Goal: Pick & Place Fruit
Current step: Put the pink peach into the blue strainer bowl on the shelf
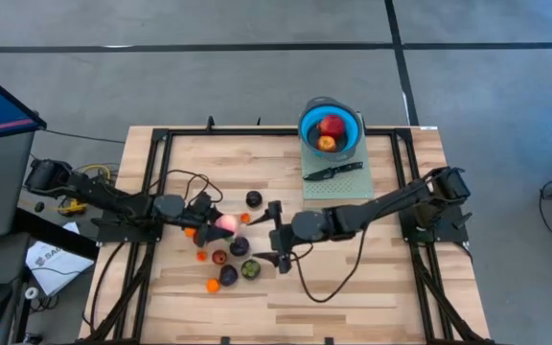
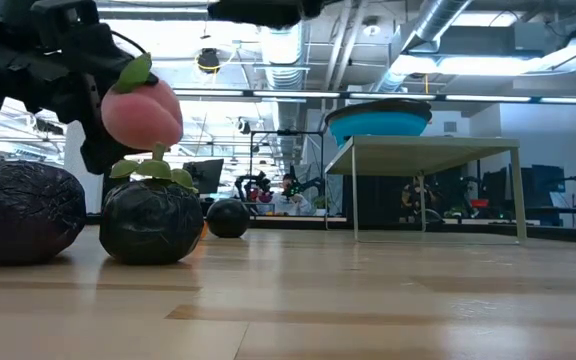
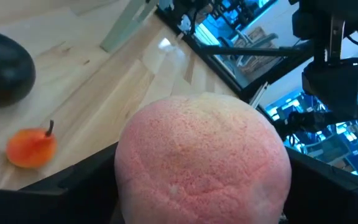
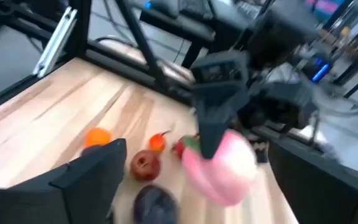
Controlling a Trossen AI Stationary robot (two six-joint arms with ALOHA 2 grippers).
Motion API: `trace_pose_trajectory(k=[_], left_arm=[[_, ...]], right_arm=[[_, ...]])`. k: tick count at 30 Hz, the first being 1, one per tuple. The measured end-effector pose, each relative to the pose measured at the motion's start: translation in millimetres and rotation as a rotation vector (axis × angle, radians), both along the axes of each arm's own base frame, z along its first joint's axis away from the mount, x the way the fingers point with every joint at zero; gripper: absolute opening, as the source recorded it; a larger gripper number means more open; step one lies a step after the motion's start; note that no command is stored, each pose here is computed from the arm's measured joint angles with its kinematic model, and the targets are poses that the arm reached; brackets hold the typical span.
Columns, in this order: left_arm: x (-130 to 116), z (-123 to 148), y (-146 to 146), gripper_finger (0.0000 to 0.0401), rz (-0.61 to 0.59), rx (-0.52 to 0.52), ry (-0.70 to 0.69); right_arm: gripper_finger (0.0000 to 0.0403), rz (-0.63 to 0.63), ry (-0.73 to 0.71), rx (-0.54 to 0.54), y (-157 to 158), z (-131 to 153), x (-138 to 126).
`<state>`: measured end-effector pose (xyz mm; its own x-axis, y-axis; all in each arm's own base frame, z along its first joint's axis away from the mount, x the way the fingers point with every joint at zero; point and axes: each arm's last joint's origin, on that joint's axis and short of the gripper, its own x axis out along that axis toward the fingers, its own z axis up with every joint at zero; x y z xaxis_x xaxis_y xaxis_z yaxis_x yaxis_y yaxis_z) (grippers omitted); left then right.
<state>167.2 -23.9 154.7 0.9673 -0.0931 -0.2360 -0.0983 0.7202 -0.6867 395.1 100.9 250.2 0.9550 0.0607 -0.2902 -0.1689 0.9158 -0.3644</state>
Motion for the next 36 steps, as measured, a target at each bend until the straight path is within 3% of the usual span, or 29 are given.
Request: trace_pose_trajectory(k=[3,9,16,24,36], left_arm=[[0.2,0.6,0.3,0.0354,0.002,-0.001,-0.006],[0.7,2.9,0.3,0.0352,0.003,-0.005,-0.030],[1.0,4.1,0.3,0.0355,0.005,-0.006,-0.042],[1.0,4.3,0.1,0.0355,0.000,-0.008,-0.044],[1.2,5.9,-0.3,0.0355,-0.010,-0.035,-0.058]], right_arm=[[0.0398,-0.005,-0.052,-0.073,-2.2,-10.0,12.4],[0.0384,-0.098,-0.028,-0.380,8.7,-46.9,53.2],[0.0383,-0.255,0.015,-0.560,19.7,-62.2,83.5],[0.0393,-0.260,0.084,-0.611,17.0,-68.3,91.1],[0.0374,-0.283,0.086,-0.566,8.8,-68.8,93.0]])
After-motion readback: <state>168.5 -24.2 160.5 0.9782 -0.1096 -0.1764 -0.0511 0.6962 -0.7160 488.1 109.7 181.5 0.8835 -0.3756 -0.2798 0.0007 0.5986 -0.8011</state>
